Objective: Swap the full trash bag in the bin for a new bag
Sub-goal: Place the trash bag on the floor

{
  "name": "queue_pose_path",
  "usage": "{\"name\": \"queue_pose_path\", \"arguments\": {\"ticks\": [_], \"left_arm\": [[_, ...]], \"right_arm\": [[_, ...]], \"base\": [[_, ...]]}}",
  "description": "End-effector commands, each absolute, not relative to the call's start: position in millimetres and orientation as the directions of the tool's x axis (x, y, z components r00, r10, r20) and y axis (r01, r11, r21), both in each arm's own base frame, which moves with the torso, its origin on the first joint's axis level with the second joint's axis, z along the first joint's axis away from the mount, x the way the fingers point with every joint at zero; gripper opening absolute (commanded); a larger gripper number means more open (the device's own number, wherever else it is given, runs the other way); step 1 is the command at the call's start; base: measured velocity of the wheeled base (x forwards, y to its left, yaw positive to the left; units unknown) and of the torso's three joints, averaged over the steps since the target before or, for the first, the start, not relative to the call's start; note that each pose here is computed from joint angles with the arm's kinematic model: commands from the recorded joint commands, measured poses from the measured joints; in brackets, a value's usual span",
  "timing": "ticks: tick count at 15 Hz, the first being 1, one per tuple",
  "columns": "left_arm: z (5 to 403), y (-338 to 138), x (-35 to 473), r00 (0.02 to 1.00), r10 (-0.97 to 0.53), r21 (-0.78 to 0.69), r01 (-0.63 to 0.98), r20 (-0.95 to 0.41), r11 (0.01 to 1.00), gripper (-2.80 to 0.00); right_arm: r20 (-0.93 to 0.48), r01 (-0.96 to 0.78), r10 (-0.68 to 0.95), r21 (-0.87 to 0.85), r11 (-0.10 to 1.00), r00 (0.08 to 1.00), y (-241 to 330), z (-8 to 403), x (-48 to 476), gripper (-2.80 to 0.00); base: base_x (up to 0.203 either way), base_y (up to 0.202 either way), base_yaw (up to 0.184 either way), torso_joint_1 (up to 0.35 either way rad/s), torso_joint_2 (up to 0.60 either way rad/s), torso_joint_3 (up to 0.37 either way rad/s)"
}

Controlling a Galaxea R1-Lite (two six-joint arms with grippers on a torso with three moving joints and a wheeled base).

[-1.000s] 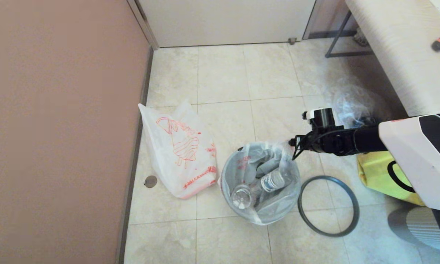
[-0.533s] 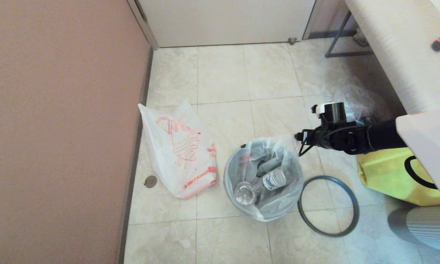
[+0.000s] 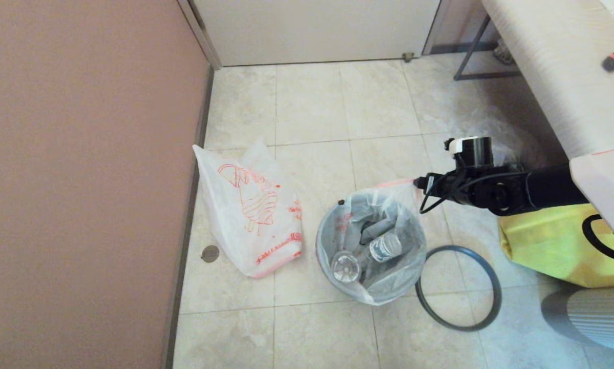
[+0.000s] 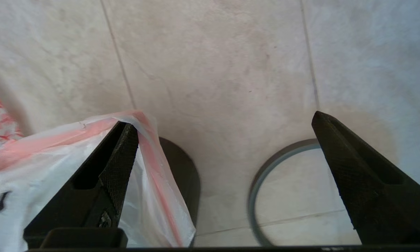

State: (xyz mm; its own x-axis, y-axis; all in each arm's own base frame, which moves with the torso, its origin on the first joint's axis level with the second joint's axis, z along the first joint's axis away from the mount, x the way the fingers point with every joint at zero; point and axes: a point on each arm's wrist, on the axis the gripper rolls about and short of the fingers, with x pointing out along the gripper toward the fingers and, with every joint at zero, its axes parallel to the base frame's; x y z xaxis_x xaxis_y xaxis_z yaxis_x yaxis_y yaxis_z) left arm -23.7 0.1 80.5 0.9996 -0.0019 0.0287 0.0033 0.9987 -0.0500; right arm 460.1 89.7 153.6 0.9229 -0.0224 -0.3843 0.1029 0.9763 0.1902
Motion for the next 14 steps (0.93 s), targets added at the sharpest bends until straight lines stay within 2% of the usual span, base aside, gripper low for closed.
{"name": "queue_pose_path", "arguments": {"ticks": [1, 10, 14], "left_arm": [[80.8, 0.1, -23.8, 1.000, -0.002, -0.051, 0.003, 0.030, 0.999, -2.80], [80.8, 0.1, -23.8, 1.000, -0.002, -0.051, 0.003, 0.031, 0.999, -2.80], [80.4, 0.1, -23.7, 1.000, -0.002, -0.051, 0.003, 0.029, 0.999, -2.80]], "right_arm": [[-0.371, 0.106, -0.014, 0.227, 0.968, 0.929, 89.7, 160.5, 457.7, 0.00], [-0.367, -0.023, 0.220, 0.471, 0.882, 0.904, 93.5, 175.0, 448.1, 0.00], [-0.379, -0.091, 0.329, 0.525, 0.846, 0.865, 87.7, 165.9, 453.6, 0.00]], "base": [[0.000, 0.000, 0.000, 0.000, 0.00, 0.000], [0.000, 0.000, 0.000, 0.000, 0.00, 0.000], [0.000, 0.000, 0.000, 0.000, 0.00, 0.000]]}}
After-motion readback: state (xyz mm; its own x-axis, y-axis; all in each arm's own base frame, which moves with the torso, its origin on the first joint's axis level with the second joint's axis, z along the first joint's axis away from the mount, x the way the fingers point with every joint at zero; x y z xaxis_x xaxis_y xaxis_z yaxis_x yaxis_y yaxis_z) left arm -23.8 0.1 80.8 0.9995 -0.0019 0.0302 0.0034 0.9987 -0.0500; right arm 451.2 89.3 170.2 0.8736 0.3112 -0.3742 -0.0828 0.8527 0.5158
